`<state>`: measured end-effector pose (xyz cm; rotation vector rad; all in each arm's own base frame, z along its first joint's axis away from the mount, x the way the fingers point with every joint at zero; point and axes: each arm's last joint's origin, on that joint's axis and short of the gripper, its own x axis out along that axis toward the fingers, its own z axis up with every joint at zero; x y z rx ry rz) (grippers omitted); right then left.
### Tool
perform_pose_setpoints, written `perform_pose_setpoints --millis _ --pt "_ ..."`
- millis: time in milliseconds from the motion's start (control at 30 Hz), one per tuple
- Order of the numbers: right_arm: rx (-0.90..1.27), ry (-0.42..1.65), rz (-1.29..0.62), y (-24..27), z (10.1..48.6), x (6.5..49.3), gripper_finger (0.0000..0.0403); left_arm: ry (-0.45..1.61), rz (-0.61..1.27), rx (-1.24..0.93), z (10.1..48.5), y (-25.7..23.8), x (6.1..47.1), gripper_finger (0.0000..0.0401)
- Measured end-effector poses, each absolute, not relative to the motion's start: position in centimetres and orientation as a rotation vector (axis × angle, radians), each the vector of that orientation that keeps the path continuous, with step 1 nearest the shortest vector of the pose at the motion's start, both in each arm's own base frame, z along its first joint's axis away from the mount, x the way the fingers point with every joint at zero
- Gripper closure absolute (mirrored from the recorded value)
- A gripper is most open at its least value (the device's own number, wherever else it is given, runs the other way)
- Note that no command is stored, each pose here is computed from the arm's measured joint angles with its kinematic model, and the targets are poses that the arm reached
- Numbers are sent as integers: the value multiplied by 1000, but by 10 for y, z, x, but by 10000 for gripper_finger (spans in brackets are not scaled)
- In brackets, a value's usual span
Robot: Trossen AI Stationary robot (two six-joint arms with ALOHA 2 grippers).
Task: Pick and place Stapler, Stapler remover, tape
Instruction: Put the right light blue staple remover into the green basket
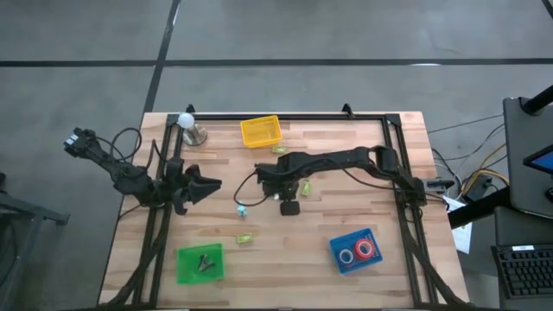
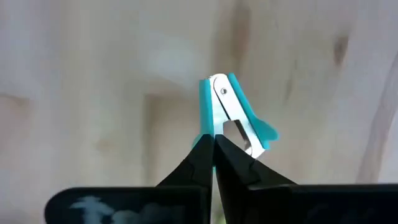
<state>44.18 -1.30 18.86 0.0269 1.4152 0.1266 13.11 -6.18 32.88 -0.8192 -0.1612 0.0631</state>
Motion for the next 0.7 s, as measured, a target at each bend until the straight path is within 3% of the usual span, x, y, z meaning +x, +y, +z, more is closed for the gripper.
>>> perform_pose_setpoints --millis 433,700 --pt "522 978 595 6 315 457 395 -195 72 -571 336 -55 120 300" --pt "588 501 862 10 415 466 395 -273 20 -505 352 -53 116 300"
